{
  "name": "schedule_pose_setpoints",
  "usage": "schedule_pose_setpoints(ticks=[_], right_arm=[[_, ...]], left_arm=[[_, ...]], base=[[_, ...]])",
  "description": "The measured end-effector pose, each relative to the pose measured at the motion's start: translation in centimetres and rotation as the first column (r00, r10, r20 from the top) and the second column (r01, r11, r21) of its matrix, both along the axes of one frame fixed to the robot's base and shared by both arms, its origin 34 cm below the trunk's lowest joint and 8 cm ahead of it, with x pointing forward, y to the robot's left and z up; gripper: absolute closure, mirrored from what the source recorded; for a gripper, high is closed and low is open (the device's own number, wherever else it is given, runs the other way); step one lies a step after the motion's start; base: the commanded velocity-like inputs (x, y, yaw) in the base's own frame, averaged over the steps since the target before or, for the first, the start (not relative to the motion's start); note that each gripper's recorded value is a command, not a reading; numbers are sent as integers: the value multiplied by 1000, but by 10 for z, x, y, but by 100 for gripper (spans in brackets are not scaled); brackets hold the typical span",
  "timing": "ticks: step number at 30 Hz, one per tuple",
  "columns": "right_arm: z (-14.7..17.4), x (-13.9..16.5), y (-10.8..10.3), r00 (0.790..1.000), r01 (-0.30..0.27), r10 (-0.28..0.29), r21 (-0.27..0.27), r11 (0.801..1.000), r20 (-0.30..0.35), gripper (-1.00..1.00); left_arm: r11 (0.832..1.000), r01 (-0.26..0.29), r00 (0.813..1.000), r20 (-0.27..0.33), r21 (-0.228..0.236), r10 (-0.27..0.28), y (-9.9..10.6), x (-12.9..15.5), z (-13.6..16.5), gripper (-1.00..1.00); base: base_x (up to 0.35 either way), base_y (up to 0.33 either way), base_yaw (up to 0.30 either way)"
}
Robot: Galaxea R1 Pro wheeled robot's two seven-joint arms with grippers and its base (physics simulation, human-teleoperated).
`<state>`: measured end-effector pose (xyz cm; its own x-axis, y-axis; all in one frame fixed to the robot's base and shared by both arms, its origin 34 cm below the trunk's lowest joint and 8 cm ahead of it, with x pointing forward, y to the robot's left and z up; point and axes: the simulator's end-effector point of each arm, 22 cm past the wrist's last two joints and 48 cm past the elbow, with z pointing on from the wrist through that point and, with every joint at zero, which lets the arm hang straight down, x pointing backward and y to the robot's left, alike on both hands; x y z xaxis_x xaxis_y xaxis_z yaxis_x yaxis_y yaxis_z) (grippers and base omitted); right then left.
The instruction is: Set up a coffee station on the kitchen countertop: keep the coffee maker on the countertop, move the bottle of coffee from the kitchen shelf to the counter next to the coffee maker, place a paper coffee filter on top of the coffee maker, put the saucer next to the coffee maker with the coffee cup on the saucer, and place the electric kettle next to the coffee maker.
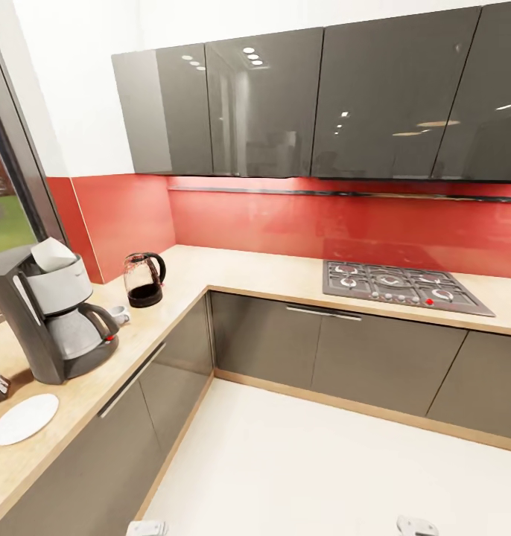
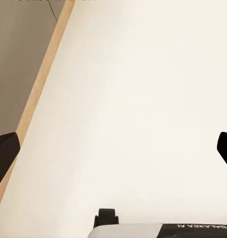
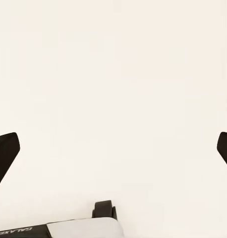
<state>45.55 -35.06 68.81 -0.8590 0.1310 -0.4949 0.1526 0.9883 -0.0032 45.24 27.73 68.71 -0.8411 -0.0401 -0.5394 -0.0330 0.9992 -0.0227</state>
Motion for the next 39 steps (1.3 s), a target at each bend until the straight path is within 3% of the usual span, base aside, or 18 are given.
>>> schedule_pose_setpoints(ticks=[4, 9, 19, 39], right_arm=[[0, 0, -3, 1000, 3, -3, -5, 1000, -1, -100], [1, 0, -4, 1000, 8, -8, -6, 1000, 0, -100], [1, -1, -5, 1000, 9, -9, -8, 1000, -1, -100], [0, -1, -3, 1000, 8, -8, -5, 1000, -2, -100]], left_arm=[[1000, 0, 1000, 2, 1, 0, 0, 0, 0, -100], [1000, -4, 999, 47, 7, 4, 4, 6, 4, -100], [1000, 0, 999, 50, 5, 0, 1, 3, 3, -100], [1000, 0, 999, 50, 4, 0, 0, 3, 3, -100]], base=[[0, 0, 0], [19, 0, 0], [250, -14, 0], [228, -195, 5]])
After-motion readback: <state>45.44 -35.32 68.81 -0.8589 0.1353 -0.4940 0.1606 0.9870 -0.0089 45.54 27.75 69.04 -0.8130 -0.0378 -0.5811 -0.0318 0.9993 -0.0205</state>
